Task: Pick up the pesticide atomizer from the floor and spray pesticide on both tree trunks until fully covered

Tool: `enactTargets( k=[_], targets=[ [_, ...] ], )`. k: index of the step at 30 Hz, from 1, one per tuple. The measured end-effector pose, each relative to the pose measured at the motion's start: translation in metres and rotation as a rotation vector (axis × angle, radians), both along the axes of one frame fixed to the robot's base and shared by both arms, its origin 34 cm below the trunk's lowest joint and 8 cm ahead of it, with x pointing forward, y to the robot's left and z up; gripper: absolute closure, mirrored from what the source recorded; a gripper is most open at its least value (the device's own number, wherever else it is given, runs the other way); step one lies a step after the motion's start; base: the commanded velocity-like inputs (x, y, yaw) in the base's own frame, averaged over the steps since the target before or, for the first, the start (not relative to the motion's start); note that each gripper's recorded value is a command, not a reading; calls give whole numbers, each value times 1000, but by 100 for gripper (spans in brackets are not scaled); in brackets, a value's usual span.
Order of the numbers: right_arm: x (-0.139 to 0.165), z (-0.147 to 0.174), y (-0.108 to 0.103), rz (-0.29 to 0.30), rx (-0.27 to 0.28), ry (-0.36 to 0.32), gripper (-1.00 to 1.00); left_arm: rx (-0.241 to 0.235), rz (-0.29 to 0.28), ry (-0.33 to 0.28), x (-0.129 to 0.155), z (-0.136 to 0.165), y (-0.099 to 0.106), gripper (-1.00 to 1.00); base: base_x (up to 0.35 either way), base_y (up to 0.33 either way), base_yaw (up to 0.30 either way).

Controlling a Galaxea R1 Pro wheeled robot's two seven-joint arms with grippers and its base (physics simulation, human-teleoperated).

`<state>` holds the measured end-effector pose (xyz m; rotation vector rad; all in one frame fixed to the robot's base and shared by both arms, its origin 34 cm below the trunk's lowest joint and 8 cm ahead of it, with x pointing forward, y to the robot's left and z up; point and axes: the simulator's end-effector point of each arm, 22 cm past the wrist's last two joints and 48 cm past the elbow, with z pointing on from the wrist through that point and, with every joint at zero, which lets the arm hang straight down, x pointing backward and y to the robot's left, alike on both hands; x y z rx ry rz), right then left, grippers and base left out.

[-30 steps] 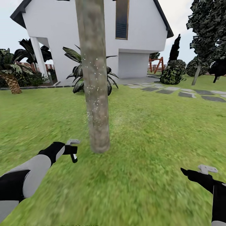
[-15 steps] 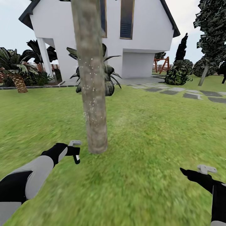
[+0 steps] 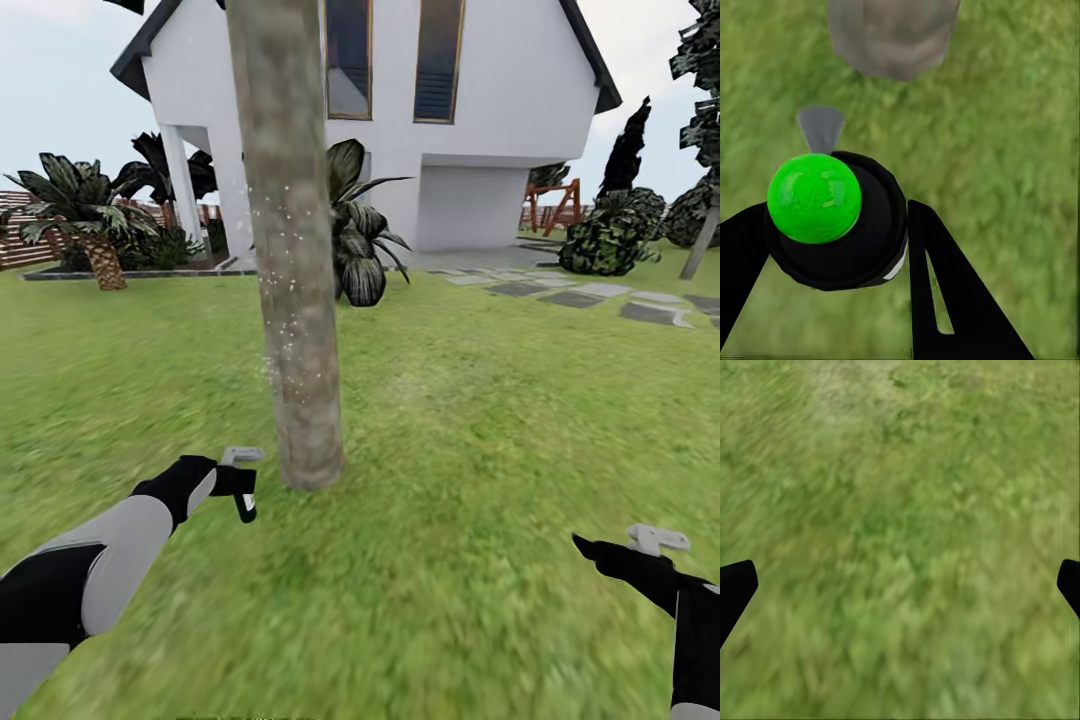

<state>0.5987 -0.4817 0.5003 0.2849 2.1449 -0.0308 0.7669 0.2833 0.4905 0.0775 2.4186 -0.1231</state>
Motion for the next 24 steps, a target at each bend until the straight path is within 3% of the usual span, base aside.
enactTargets(
  k=[24],
  targets=[
    [0,0,0,-1,-1,1,-100,-12,-20,3,0,-1,-18,100,0,-321,251]
  ],
)
